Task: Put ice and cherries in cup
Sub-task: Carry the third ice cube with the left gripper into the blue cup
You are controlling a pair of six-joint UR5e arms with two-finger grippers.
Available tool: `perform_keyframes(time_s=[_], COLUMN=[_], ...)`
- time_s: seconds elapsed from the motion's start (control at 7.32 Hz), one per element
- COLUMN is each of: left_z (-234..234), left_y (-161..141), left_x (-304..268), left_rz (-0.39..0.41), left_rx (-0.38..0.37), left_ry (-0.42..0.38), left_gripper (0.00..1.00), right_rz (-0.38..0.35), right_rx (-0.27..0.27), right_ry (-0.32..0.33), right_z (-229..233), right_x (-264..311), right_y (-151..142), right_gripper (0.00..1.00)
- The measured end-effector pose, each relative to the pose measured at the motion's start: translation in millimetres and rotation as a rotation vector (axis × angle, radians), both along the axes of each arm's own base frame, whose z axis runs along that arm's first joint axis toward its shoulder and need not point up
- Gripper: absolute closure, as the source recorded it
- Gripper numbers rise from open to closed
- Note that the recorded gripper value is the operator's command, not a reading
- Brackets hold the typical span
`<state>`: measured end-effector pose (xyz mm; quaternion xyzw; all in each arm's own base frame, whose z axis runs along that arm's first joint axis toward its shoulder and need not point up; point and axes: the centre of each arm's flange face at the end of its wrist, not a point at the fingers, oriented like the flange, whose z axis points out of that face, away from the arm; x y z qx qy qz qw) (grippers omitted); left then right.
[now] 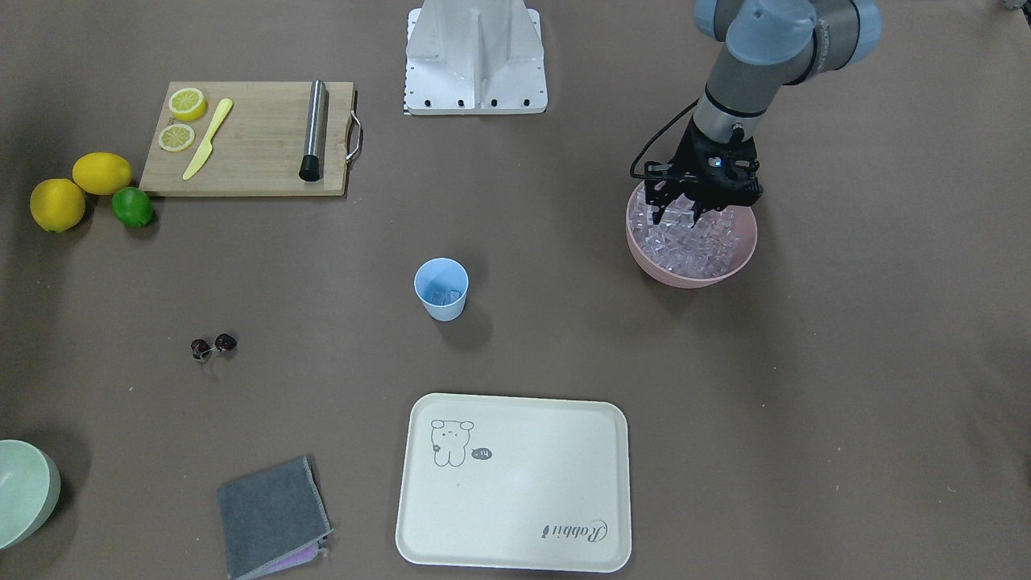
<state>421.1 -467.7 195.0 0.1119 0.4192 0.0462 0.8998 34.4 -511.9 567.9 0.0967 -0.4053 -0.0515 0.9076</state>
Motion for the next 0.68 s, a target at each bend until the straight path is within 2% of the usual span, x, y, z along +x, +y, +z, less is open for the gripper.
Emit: perform_keyframes(time_s=[0.27, 0.41, 0.68], left_z=[-67, -85, -98], left_y=[-40, -51, -41], left_x=[52, 78, 127], left_rz=[0.005, 0.002, -0.01], left_rx=[0.031, 0.058, 0.123], left_ry=[0.033, 0.044, 0.047], left_gripper=[1.0, 1.0, 1.0], right_rz=[0.0, -0.001, -0.001], right_rx=[-0.005, -0.014, -0.045], right_ry=[-0.002, 0.0, 0.003], right_z=[2, 7, 23], right_x=[0, 0, 0], right_y=[-1, 0, 4], right_gripper=[0.0, 0.0, 0.0])
